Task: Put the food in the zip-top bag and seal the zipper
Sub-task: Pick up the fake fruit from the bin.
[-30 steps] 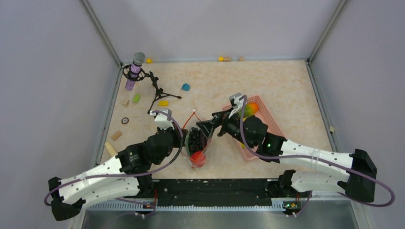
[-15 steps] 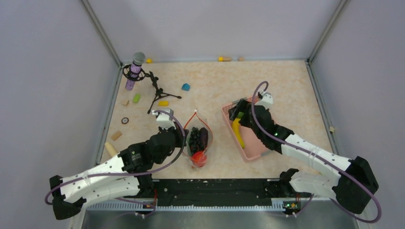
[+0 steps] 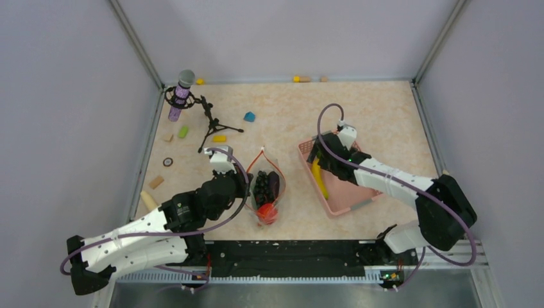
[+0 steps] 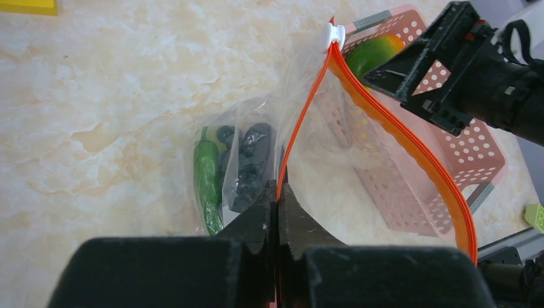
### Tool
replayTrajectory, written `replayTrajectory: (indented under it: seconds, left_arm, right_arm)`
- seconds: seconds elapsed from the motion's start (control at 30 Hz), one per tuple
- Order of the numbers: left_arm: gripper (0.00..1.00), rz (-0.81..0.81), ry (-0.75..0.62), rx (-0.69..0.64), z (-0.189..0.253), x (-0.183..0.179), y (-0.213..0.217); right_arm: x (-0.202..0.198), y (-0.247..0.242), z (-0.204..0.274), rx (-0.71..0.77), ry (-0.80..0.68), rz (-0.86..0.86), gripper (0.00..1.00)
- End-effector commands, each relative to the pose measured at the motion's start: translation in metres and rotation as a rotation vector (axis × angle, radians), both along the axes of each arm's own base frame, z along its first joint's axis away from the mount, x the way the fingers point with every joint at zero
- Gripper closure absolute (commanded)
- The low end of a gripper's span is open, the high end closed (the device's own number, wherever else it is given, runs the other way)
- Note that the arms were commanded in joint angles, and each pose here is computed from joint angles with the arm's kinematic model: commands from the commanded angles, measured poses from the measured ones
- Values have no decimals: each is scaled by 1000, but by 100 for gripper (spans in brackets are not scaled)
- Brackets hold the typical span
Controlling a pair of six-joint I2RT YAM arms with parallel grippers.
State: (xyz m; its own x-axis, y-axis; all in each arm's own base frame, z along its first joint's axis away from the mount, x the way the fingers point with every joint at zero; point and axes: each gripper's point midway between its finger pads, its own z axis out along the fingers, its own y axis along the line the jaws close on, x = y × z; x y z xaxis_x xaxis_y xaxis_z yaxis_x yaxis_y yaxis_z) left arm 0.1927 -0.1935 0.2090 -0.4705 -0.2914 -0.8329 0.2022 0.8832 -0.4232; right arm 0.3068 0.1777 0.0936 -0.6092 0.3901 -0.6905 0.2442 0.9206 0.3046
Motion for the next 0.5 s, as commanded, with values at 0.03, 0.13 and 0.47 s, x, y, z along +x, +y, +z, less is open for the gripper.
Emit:
replayTrajectory:
  seconds: [0.03,0.13,0.47]
  left_arm:
    - [100,12,-30,-21,10,4,1]
    - [100,15,-33,-27,11,4,2]
    - [100,17,-34,-24,11,4,2]
  right_arm:
    - [17,11,-2,-23,52,-11,2]
    - [19,11,-16,-46,87,-22,3]
    - [12,4,-52,-90,194,-55,18]
